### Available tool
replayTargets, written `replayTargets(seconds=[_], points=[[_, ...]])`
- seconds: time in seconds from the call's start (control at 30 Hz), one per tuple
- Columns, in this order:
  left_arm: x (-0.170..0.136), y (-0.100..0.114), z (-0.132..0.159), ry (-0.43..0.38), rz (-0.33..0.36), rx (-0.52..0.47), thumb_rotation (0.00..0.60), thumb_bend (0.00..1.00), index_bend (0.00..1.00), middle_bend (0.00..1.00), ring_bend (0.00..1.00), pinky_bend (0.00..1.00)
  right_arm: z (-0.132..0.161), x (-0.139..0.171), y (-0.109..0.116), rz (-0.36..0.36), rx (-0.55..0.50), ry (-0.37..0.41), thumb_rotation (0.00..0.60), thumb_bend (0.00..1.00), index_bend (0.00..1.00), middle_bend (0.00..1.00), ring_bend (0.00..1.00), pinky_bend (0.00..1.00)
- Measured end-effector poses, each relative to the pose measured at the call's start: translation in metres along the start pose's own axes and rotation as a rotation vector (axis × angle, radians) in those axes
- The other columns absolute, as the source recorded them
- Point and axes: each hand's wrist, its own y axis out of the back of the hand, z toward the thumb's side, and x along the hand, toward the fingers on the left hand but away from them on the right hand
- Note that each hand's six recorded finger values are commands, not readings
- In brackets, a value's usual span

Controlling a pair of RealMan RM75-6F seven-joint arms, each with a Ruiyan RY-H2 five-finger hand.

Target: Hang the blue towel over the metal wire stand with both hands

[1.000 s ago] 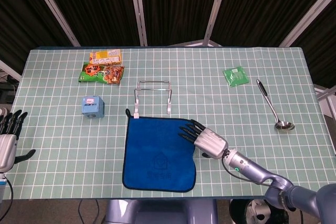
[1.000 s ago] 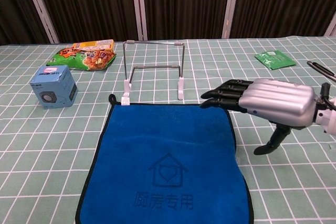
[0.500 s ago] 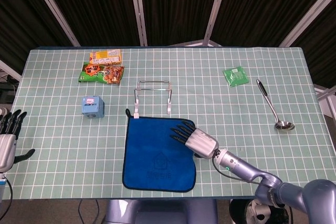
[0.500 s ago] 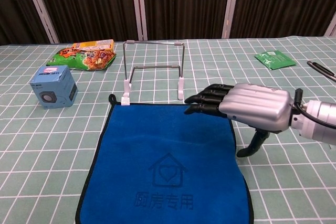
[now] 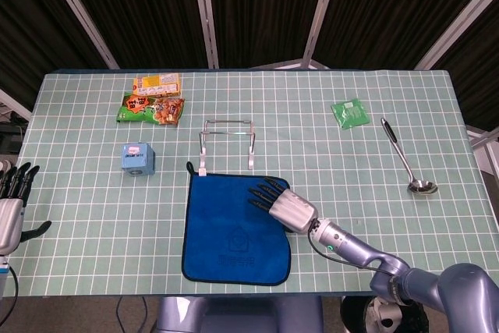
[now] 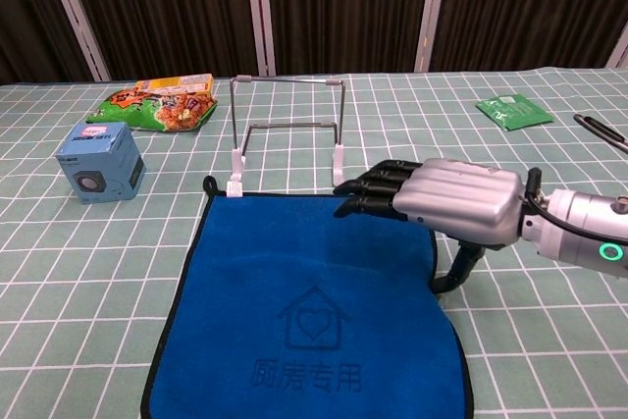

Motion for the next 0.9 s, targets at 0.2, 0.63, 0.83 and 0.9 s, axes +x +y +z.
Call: replayTargets(seconds=[0.2, 0.63, 0.83, 0.9], points=[[0.000, -0.001, 0.000, 0.001, -0.002, 0.003, 0.600, 0.00, 0.00, 0.00, 0.00, 0.00, 0.002, -0.001, 0.002, -0.018, -0.042, 0.001, 0.600, 0.34, 0.36, 0.00, 0.00, 0.00], [0.001, -0.002, 0.001, 0.001, -0.007, 0.007, 0.600, 0.00, 0.00, 0.00, 0.00, 0.00, 0.011, -0.007, 0.003, -0.050, -0.072, 0.019, 0.600, 0.53, 0.60, 0.00, 0.00, 0.00], [0.001, -0.004, 0.000, 0.002, -0.011, 0.010, 0.600, 0.00, 0.00, 0.00, 0.00, 0.00, 0.011, -0.007, 0.001, -0.054, -0.090, 0.016, 0.600, 0.55, 0.61, 0.00, 0.00, 0.00], [0.001, -0.004, 0.000, 0.002, -0.010, 0.010, 0.600, 0.00, 0.00, 0.00, 0.00, 0.00, 0.012, -0.007, 0.001, -0.055, -0.094, 0.015, 0.600, 0.55, 0.62, 0.00, 0.00, 0.00]])
